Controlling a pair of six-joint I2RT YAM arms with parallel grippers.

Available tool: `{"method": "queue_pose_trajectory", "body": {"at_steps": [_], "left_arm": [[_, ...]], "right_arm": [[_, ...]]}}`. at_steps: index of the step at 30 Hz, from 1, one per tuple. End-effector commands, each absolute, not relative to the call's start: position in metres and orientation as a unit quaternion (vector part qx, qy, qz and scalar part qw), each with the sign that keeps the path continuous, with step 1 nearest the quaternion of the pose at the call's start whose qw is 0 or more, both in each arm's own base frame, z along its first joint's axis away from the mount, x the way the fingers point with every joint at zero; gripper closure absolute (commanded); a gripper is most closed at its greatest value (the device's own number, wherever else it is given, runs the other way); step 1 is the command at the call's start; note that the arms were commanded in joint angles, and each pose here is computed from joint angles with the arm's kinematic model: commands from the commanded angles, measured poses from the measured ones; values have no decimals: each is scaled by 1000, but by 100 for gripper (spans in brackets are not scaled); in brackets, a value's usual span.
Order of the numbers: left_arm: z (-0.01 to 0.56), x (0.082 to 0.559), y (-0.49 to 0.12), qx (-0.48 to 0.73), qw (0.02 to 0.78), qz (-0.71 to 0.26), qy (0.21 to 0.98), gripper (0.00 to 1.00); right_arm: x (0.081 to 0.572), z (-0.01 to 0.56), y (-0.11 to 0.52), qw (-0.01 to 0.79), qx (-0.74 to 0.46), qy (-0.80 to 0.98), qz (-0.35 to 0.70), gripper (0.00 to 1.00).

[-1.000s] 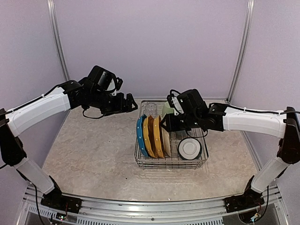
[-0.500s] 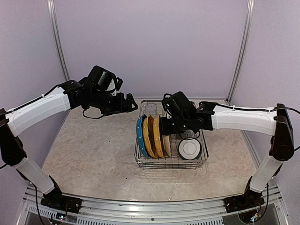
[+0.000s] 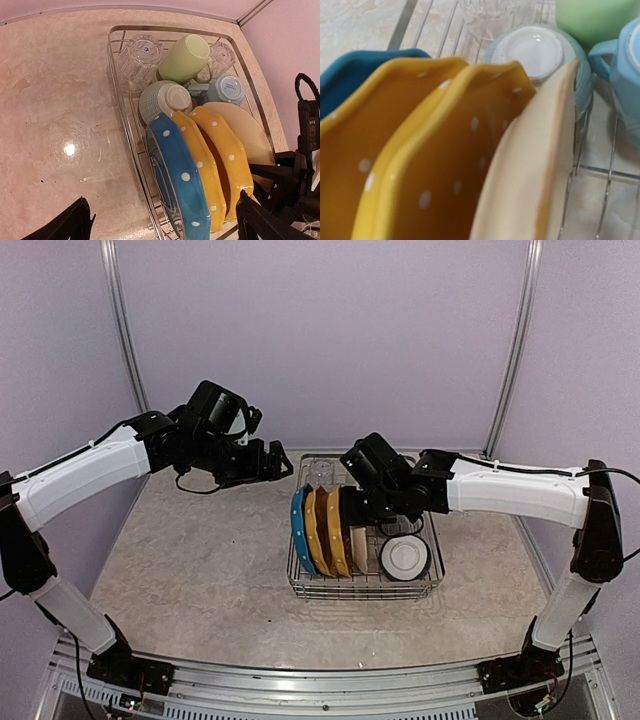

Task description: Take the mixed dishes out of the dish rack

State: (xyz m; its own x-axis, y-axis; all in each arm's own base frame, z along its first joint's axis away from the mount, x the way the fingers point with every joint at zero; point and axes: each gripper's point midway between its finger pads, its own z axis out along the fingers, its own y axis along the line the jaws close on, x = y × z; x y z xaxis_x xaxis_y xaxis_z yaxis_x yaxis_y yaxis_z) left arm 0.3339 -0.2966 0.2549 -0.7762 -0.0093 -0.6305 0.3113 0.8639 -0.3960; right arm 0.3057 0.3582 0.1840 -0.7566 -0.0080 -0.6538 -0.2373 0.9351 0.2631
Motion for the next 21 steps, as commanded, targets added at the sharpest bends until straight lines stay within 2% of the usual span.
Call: {"method": "queue_pose_trajectory", "body": {"at_steps": [1,15,21], "left_arm": [[260,330,-292,89,330,-240,909,4],[265,330,-292,86,336,-247,905,3],[271,331,-287,76,350,-242,902,3]], "right_arm": [[304,204,365,360,-83,914,164,100],[299,301,350,456,-82,856,231,100],[295,325,344,495,-134,830,221,100]]}}
